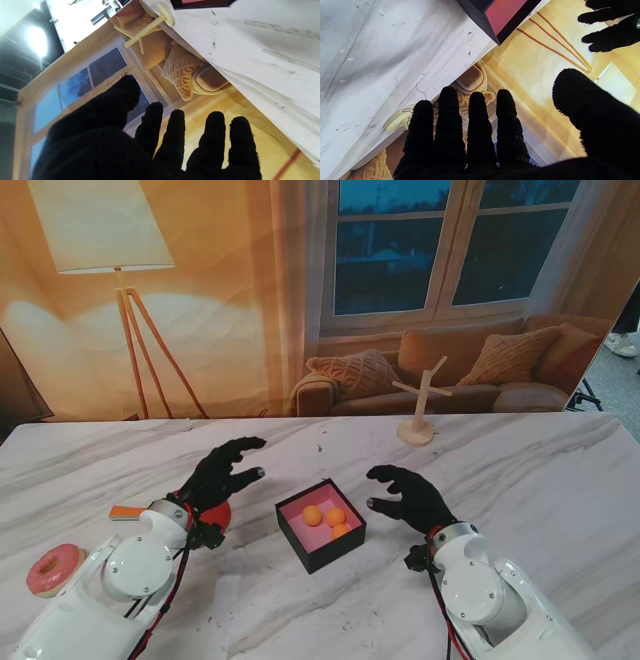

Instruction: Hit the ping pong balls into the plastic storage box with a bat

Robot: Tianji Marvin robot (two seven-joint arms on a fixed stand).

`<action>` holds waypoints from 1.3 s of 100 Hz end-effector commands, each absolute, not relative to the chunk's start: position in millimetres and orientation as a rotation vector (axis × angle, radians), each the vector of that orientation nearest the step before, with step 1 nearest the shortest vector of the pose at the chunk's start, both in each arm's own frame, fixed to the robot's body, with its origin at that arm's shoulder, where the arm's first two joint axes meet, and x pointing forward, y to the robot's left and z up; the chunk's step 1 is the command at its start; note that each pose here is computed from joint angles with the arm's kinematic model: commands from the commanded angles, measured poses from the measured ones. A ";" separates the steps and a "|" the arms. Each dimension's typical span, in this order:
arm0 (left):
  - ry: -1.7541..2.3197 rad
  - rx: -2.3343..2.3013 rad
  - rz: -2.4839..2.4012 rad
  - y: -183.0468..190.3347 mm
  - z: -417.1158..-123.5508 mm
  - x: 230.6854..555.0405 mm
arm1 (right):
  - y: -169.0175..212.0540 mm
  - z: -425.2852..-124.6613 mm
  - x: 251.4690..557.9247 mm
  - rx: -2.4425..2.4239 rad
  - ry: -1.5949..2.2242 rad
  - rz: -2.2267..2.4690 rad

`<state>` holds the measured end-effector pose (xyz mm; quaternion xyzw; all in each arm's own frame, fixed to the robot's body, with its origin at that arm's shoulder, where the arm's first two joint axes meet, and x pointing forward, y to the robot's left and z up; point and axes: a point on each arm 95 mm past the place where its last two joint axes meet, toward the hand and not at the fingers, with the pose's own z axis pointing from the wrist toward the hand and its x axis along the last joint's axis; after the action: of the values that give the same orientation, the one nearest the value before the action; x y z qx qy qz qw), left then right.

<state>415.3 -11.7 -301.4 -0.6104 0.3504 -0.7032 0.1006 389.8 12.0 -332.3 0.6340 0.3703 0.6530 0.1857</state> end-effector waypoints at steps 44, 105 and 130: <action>1.294 -1.796 -2.202 -31.1 -319.9 421.7 | 6.8 -331.5 382.4 1.652 0.996 1.945; 1.330 -1.720 -2.185 -31.7 -325.4 424.2 | 3.6 -331.8 378.2 1.638 1.019 1.978; 1.302 -1.707 -2.177 -25.4 -323.6 422.1 | 1.2 -331.2 376.2 1.634 1.012 1.981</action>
<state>425.2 -26.5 -323.5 -0.5568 0.4260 -0.7119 0.0403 378.1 0.8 -329.3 0.5786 0.3545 0.7085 0.1939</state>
